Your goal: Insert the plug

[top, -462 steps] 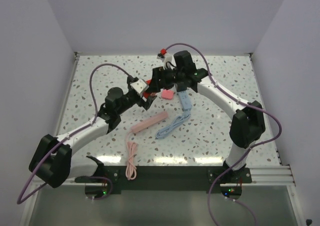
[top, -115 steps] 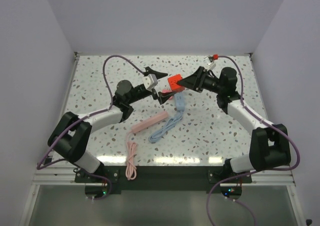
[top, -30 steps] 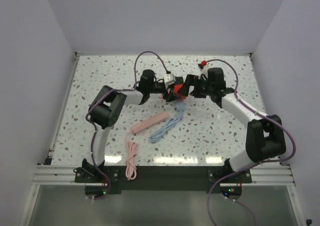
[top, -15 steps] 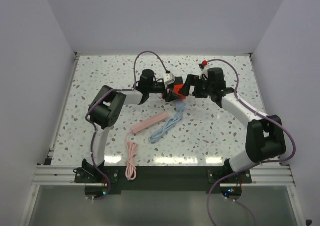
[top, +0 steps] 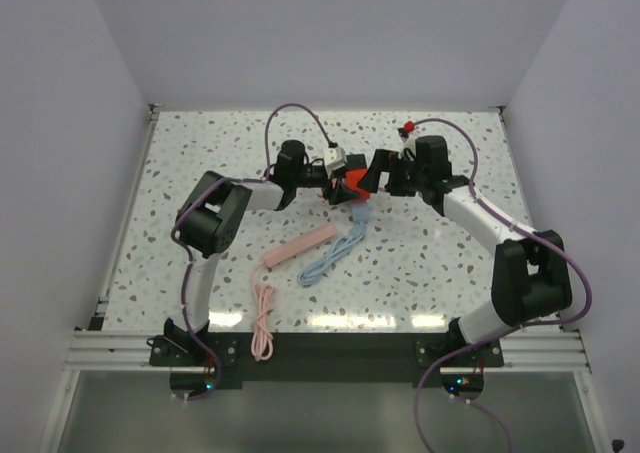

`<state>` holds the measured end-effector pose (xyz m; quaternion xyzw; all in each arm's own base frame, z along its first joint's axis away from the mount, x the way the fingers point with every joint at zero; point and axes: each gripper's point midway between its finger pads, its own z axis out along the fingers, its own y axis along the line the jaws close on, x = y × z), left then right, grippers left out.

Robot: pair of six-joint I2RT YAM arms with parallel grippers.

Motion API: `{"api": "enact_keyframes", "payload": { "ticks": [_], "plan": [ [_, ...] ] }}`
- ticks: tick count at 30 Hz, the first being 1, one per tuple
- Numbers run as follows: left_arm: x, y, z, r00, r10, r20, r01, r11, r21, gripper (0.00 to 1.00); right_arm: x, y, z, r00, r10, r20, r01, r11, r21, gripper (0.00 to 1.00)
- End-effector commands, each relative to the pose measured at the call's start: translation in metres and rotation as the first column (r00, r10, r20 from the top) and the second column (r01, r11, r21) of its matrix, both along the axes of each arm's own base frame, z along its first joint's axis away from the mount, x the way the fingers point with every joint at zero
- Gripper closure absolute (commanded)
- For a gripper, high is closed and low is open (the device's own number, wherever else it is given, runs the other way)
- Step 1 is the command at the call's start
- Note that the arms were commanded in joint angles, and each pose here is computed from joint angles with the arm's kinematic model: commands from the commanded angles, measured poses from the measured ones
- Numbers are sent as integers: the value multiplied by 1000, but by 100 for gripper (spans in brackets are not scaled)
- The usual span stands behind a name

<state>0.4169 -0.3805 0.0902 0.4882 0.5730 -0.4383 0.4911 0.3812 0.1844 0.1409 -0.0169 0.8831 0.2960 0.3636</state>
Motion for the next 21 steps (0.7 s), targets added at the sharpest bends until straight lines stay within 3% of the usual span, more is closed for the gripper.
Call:
{"api": "enact_keyframes", "payload": {
  "ticks": [1,21],
  "plan": [
    [4,2,20,999,-17,50,19,999,-42,100,5,-1,14,999,-4,46,5,1000,-11,1],
    [2,-3,17,998,-65,25,67,995,-67,100,3,-1,12,999,4,41,-3,1000,-23,1]
  ]
}}
